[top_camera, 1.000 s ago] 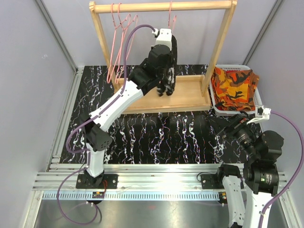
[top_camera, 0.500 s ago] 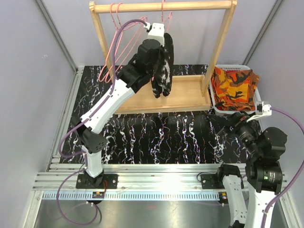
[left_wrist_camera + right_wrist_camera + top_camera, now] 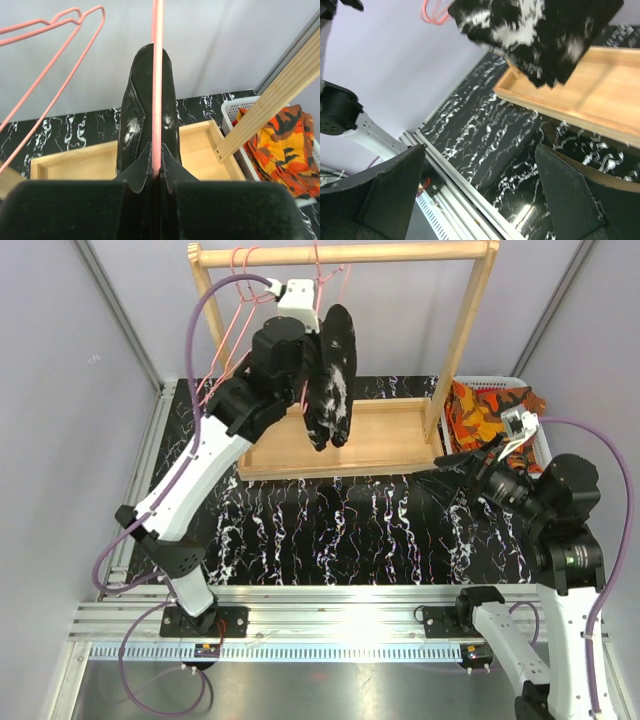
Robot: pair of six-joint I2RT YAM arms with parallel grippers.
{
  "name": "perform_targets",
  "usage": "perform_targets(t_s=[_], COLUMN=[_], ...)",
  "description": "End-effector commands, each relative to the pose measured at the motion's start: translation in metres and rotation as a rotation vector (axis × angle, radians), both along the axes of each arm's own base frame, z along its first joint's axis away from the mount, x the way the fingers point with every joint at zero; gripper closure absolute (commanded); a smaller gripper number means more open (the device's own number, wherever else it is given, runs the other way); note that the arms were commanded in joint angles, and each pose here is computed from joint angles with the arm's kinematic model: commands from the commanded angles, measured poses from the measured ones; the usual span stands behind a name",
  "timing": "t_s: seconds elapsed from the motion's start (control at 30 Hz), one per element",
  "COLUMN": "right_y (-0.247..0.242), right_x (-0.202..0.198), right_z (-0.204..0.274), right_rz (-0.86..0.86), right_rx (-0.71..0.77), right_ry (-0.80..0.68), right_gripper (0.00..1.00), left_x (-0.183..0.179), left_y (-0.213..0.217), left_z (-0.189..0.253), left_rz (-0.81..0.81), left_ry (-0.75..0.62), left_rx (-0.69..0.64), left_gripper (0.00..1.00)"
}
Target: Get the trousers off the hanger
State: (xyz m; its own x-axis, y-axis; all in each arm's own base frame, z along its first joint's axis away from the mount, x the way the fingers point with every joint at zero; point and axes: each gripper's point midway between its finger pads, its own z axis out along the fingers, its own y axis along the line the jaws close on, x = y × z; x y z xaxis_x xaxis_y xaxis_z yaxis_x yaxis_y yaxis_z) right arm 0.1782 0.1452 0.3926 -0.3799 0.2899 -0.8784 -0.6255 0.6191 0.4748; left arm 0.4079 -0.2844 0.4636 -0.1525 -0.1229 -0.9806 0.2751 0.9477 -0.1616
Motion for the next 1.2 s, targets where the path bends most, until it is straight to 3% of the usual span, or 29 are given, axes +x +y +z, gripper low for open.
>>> perform_targets(t_s=[0.0,0.2,0.33,0.53,0.67,0.77,0.83,1.0,1.17], right_y=[0.013,0.018,0.047,0.129,0.164,0.193,0.205,0.201,0.204], right_x=[-0.007,0.048,0.073,0.047,0.037,0.030,0.030,0.045,0.050], right_z=[0.047,0.046,0.034,0.005,0.000,-0.008,-0.019,-0.011,-0.020], right_rz=[0.087,0.026,-0.005,0.041,-0.009,-0.068,-0.154,-0.386,-0.403], right_rx=[0.027,-0.038,-0.174,-0.306,-0.235,-0.283,-0.359,-0.350,-0.407], right_ry=[-0.141,-0.110,-0.167,-0.357,-0.472,-0.548,-0.591,-0.624,-0.630], right_gripper=[0.01,0.01,0.01,0.00,0.01,0.01,0.01,0.00,0.06], left_x=[-0.052,-0.080,-0.099,-0.113,-0.122,-0.130,-0.134,-0.141,-0.145], left_y=[0.047,0.057,0.060,0.060,0.064,0.068,0.070,0.071,0.071], left_z=[0.109,0.080,0.075,0.068,0.070,0.072,0.071,0.077,0.083], left_rz=[0.000,-0.026,-0.069,-0.094,-0.098,-0.100,-0.099,-0.115,-0.123], left_ry=[-0.183,-0.063,-0.023,-0.012,-0.006,-0.008,-0.006,-0.003,-0.004], left_rx=[-0.267,-0.322,-0.373,-0.407,-0.428,-0.465,-0.482,-0.508,-0.498], left_gripper=[1.00,1.00,1.00,1.00,1.00,1.00,1.00,1.00,1.00])
